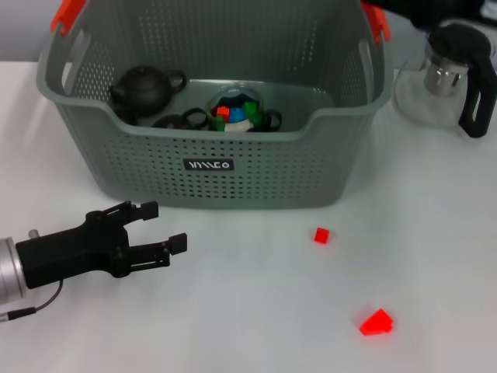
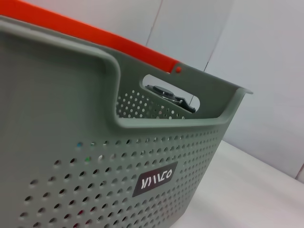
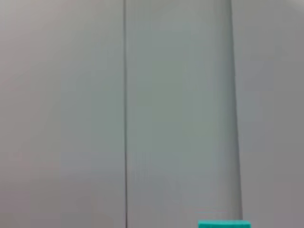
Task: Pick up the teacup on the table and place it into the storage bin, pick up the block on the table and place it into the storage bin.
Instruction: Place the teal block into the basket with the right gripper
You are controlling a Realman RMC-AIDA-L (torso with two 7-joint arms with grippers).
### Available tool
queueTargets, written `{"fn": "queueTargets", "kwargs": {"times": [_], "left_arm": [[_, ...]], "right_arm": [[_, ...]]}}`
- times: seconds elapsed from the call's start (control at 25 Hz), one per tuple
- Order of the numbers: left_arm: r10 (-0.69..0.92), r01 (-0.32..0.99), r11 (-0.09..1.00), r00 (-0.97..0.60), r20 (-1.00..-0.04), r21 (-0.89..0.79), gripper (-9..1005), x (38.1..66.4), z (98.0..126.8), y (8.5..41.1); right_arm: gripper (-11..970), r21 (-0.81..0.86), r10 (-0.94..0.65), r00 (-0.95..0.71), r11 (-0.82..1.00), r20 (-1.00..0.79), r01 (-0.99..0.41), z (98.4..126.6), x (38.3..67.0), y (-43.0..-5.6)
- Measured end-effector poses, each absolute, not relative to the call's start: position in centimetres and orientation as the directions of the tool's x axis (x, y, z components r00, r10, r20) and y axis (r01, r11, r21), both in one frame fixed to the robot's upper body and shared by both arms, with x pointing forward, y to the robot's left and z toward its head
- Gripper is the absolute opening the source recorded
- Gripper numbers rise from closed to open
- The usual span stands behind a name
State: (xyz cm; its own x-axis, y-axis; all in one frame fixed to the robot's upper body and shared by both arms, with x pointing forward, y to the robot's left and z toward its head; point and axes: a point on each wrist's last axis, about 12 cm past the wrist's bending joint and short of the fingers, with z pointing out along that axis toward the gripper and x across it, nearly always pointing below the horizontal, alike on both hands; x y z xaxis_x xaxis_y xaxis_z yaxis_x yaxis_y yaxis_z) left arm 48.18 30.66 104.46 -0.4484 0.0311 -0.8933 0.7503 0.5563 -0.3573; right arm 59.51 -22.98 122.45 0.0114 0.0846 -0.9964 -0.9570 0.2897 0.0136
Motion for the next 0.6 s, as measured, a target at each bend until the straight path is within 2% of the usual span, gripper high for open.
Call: {"fn": "queueTargets", "kwargs": {"times": [0.2, 0.32, 0.44, 0.6], "left_arm": [[0.025, 0.741, 0.564, -0.456, -0.89, -0.364, 932, 48.0, 104.4, 30.9], [0.018, 0.735, 0.57, -0.457, -0.889, -0.366, 932, 48.0, 104.4, 31.0], [0.015, 0.734, 0.571, -0.458, -0.889, -0.368, 932, 47.9, 104.3, 31.0], [0.014, 0.734, 0.57, -0.458, -0.889, -0.369, 932, 47.9, 104.3, 30.9]], "right_arm": [[424, -0.034, -0.151, -0.024, 0.372, -0.988, -0.928, 127.5, 61.9, -20.7], [424, -0.055, -0.271, -0.063, 0.404, -0.96, -0.913, 129.9, 62.9, -18.1], [424, -0.038, -0.334, -0.123, 0.437, -0.935, -0.899, 131.2, 63.9, -15.4], [424, -0.041, -0.436, -0.181, 0.452, -0.882, -0.891, 130.4, 65.3, -11.7]]}}
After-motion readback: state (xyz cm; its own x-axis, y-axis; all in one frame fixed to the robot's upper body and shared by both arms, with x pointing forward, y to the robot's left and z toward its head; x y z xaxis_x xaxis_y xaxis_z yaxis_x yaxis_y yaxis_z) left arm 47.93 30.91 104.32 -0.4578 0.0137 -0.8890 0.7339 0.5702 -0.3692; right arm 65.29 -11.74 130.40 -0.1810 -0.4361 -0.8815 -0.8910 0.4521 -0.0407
